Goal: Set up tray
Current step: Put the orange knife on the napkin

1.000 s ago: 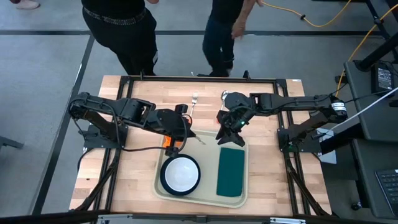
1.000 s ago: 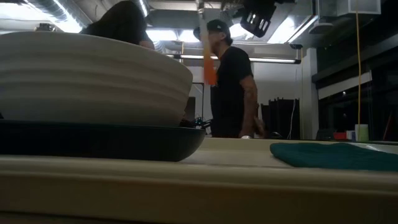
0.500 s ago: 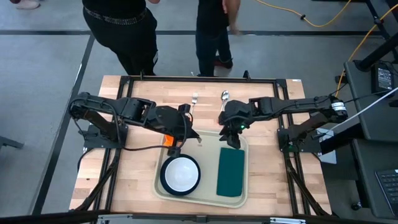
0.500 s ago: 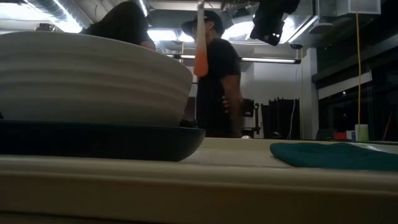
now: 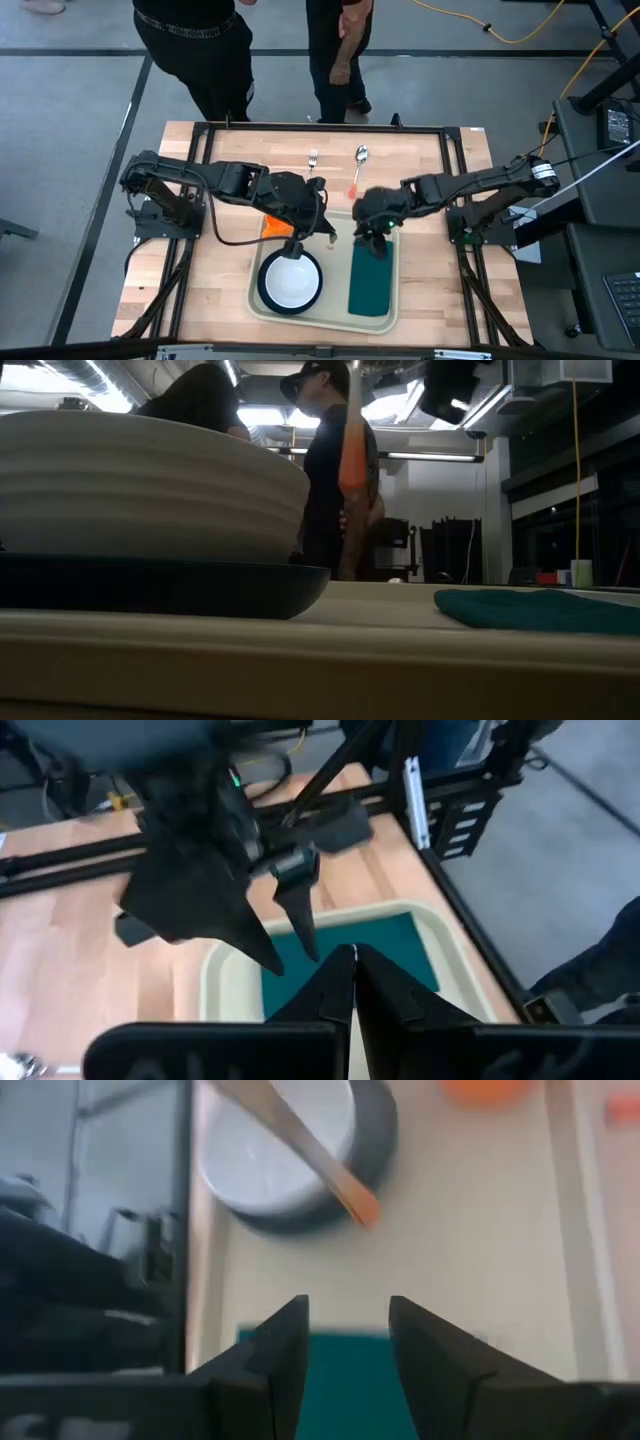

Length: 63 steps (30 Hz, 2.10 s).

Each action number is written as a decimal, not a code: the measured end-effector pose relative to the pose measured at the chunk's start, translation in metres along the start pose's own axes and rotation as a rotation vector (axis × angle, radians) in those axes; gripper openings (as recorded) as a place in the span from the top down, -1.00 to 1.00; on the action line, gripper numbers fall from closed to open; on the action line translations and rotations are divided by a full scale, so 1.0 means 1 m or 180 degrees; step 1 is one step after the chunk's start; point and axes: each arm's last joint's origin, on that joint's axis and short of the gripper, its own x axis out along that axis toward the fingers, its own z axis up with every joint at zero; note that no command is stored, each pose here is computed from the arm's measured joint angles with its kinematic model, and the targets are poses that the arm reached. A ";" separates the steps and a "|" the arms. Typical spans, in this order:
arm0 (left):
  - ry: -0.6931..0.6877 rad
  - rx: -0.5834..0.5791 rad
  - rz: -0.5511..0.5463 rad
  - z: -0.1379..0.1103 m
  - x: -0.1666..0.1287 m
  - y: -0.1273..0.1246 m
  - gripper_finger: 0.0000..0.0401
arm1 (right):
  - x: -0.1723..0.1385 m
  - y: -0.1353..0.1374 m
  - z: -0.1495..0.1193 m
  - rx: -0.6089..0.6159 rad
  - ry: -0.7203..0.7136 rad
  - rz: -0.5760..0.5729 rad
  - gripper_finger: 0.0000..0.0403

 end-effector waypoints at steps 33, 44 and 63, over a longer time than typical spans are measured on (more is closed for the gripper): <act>-0.0527 -0.0361 -0.0664 0.014 0.074 -0.012 0.99 | -0.091 -0.001 -0.117 0.1409 -0.0210 -0.1560 0.28; -0.0466 -0.0217 -0.0616 0.056 0.125 -0.010 0.99 | -0.099 0.000 -0.117 0.0886 -0.0196 -0.1338 0.28; -0.0327 -0.0659 -0.0692 0.037 0.179 -0.022 0.99 | -0.137 -0.020 -0.141 0.0848 -0.0096 -0.1445 0.28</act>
